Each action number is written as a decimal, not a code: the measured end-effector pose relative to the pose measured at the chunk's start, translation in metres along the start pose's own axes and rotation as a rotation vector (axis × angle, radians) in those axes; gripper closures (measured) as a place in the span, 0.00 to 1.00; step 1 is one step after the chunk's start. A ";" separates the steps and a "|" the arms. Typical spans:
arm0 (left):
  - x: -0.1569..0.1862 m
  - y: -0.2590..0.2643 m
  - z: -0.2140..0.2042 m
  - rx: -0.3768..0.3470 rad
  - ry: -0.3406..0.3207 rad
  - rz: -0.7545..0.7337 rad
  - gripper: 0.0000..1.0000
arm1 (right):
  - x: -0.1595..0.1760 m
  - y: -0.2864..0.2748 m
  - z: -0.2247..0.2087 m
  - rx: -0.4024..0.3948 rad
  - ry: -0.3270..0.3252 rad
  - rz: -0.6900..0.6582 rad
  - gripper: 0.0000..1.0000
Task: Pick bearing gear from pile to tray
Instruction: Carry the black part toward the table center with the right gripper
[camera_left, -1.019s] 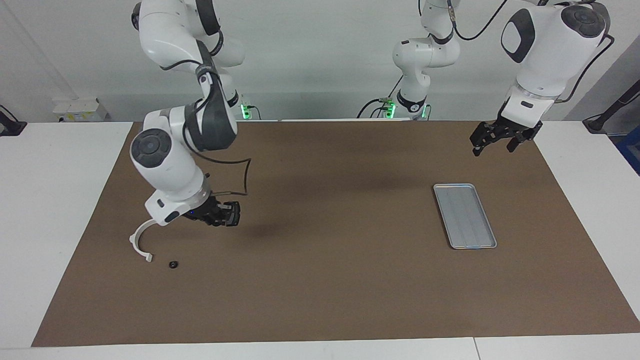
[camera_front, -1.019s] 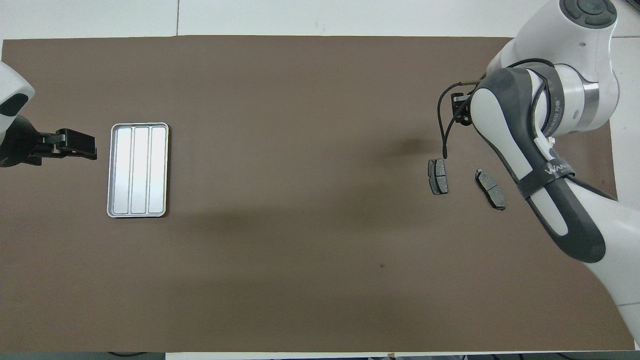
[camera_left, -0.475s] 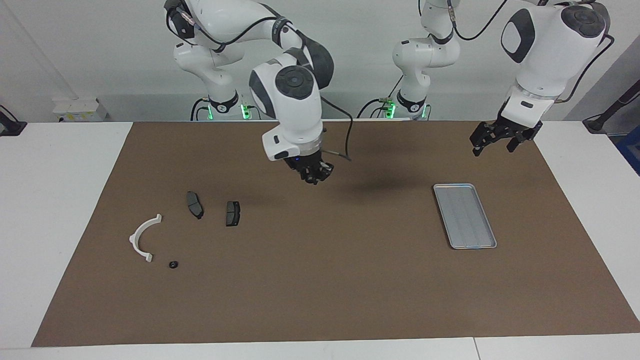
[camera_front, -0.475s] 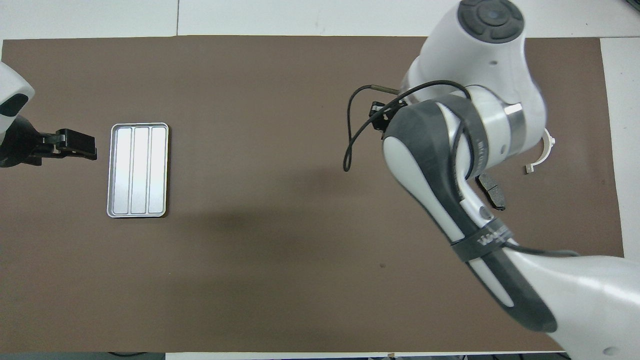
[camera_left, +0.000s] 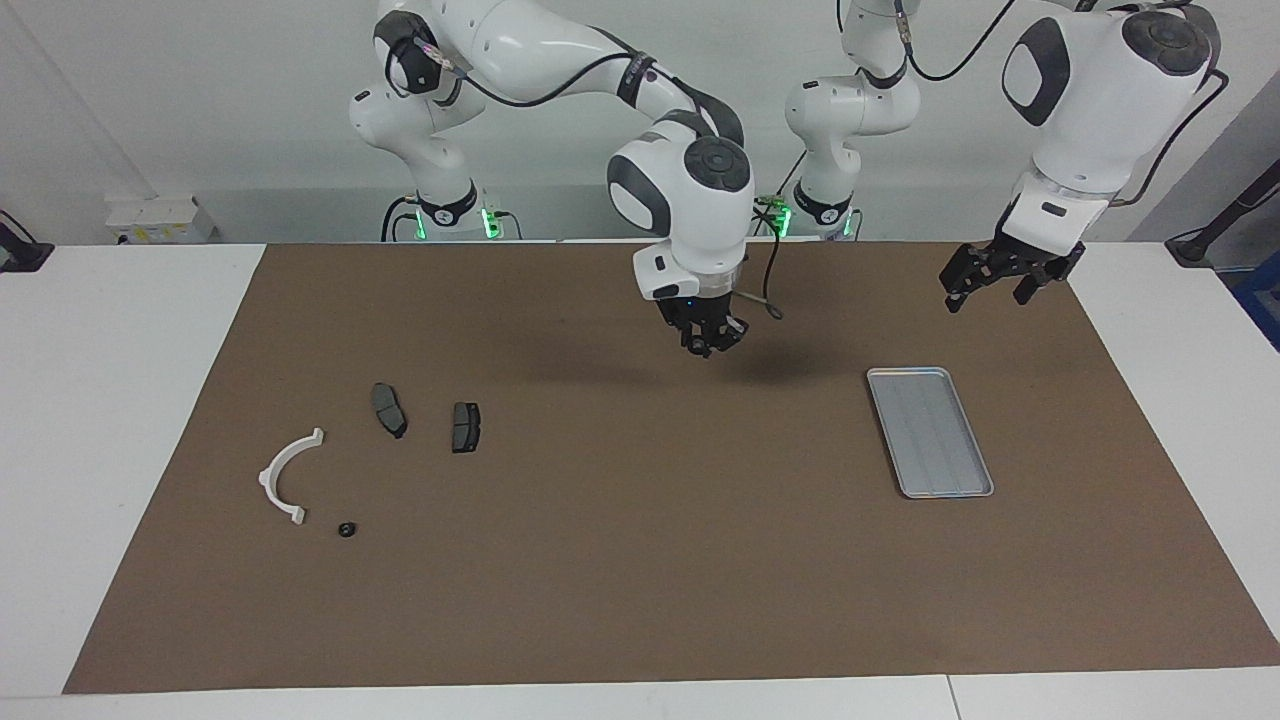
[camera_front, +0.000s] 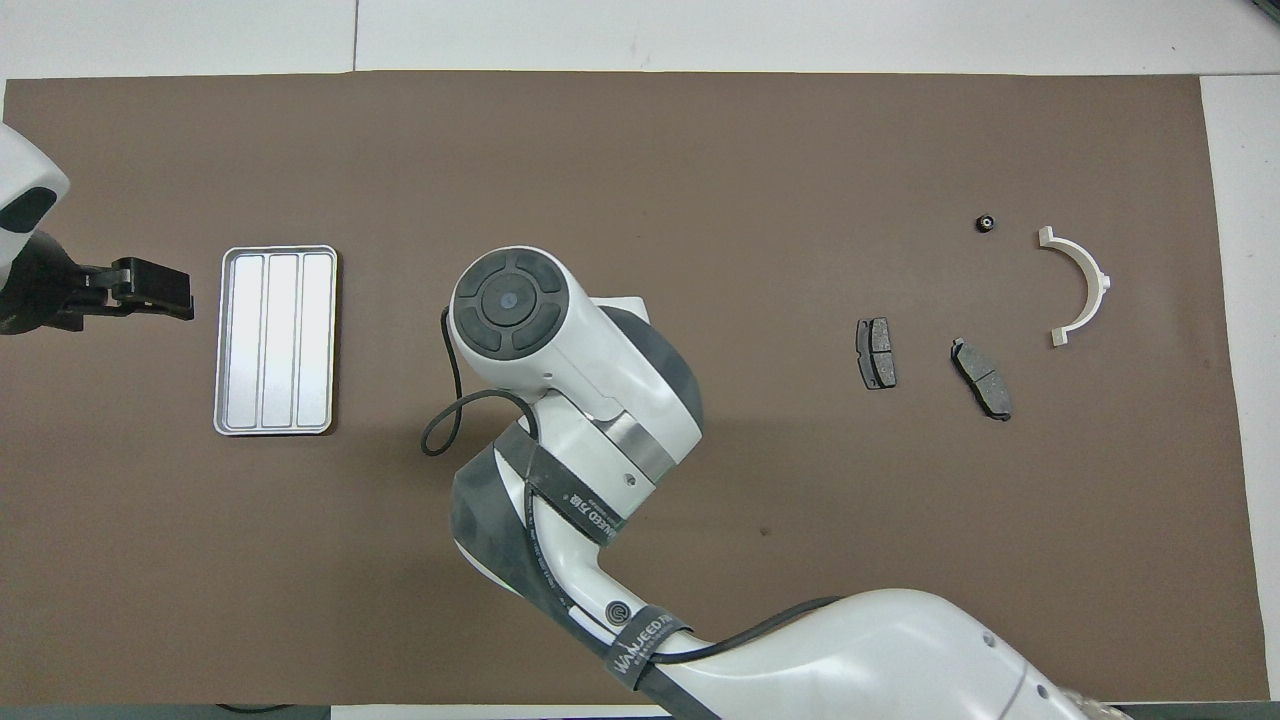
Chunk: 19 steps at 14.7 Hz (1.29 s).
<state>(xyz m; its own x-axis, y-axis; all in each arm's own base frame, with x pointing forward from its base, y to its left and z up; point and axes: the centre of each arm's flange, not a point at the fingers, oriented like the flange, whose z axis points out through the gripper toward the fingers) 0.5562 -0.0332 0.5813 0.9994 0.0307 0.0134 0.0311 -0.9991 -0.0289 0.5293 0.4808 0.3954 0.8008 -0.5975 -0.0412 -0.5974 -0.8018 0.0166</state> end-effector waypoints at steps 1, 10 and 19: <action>0.000 0.000 0.000 0.000 0.000 0.000 0.00 | -0.003 -0.006 0.020 -0.003 0.002 0.004 0.65; 0.000 0.000 0.000 0.000 0.000 0.000 0.00 | 0.011 -0.020 0.067 0.042 0.022 0.014 0.65; 0.000 0.000 0.000 0.000 0.000 0.000 0.00 | 0.008 -0.020 0.105 0.070 0.037 -0.005 0.65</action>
<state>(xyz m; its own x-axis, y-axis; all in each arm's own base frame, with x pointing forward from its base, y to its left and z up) 0.5562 -0.0332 0.5813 0.9994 0.0307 0.0134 0.0311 -0.9991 -0.0289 0.5432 0.4934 0.2894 0.8040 -0.5946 -0.0040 -0.5940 -0.8027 -0.0537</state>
